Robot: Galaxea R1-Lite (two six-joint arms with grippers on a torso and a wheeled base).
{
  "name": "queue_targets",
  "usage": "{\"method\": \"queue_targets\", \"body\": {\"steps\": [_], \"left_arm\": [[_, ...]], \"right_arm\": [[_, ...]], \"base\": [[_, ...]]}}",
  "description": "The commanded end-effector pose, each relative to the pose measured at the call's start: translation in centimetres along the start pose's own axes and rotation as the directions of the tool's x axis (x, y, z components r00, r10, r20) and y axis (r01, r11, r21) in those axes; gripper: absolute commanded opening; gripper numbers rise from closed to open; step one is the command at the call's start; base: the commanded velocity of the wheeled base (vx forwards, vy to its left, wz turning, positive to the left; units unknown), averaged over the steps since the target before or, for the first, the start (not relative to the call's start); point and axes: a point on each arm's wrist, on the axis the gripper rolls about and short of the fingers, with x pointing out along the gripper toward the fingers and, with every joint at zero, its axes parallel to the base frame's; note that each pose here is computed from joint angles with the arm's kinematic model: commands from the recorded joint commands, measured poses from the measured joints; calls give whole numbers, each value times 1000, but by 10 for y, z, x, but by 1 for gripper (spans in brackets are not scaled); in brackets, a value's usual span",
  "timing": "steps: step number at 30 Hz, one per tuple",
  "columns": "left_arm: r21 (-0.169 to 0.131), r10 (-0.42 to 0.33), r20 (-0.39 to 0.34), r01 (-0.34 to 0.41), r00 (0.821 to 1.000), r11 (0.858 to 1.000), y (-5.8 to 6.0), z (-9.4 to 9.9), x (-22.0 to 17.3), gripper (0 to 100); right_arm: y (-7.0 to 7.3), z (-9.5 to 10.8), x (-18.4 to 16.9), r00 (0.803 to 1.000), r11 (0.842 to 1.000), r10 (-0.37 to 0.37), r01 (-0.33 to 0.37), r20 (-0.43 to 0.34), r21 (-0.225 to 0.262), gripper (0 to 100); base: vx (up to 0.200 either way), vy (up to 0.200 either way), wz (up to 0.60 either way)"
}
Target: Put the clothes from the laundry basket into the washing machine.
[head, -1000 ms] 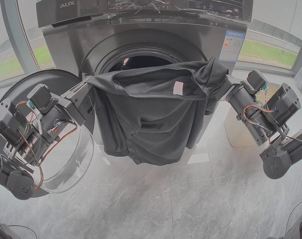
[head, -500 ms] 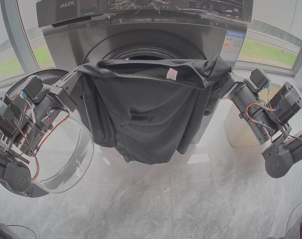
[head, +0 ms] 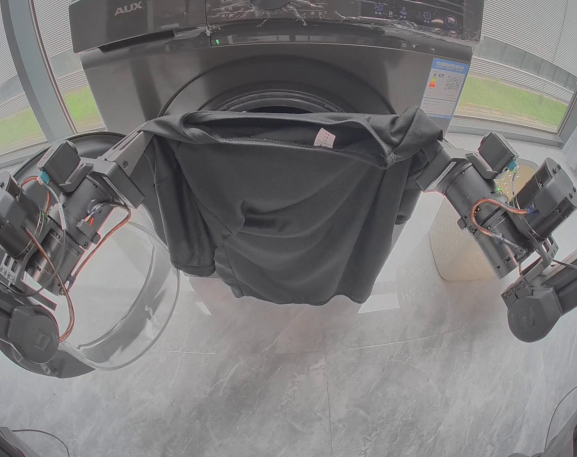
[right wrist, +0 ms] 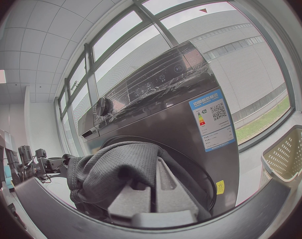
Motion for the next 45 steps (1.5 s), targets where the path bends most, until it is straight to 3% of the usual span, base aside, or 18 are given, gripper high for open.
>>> {"method": "queue_targets", "body": {"steps": [1,8,11,14,18,21,24,26,27,28,30,31,32,33,35,42,45], "left_arm": [[0,1,-4,-1,1000,1000,0,-2,0,0],[-7,-12,-44,12,999,1000,-2,-13,-2,0],[-53,-72,-141,66,987,996,-19,-39,-6,0],[-68,-101,-192,89,976,994,-27,-58,-3,0],[-91,-142,-236,124,961,988,-42,-77,1,0],[-97,-159,-227,140,961,985,-47,-79,6,0],[-97,-160,-206,143,965,985,-47,-75,9,0],[-98,-162,-184,146,969,984,-48,-70,12,0],[-97,-161,-174,146,971,985,-47,-67,13,0],[-97,-160,-169,145,972,985,-47,-66,14,0],[-97,-159,-165,144,973,985,-48,-64,14,0],[-97,-159,-165,144,973,985,-48,-64,14,0],[-89,-159,-159,146,974,985,-49,-61,12,0],[-89,-159,-157,147,975,985,-49,-61,12,0],[-84,-159,-145,148,977,985,-48,-57,13,0],[-84,-157,-92,150,983,985,-48,-40,14,0],[-83,-159,-83,153,984,985,-48,-37,14,0]], "right_arm": [[1,-1,0,1000,1000,1,-1,-3,2,0],[3,-5,-3,1000,1000,8,-8,-21,8,0],[11,-25,-18,992,999,36,-34,-121,20,0],[21,-49,-30,974,998,65,-58,-219,37,0],[33,-77,-51,932,994,103,-88,-347,59,0],[45,-93,-55,910,990,140,-115,-390,88,0],[60,-94,-52,911,981,182,-141,-370,136,0],[60,-95,-54,907,980,184,-138,-379,145,0],[60,-98,-56,902,980,182,-135,-392,144,100],[59,-100,-57,898,981,179,-131,-402,144,100],[55,-119,-64,870,984,165,-115,-465,134,100],[55,-119,-64,870,984,165,-115,-465,134,100],[54,-146,-80,812,987,158,-109,-562,120,100],[54,-150,-82,803,987,157,-109,-575,117,100],[58,-170,-93,758,986,167,-122,-630,115,100],[64,-186,-100,724,984,179,-134,-666,118,100],[61,-195,-107,698,986,168,-128,-696,110,100]], "base": [[0,0,0],[0,0,0],[0,0,0],[0,0,0],[0,0,0],[0,0,0],[0,0,0],[0,0,0],[0,0,0],[0,0,0],[0,0,0],[0,0,0],[0,0,0],[0,0,0],[0,0,0],[0,0,0],[0,0,0]]}}
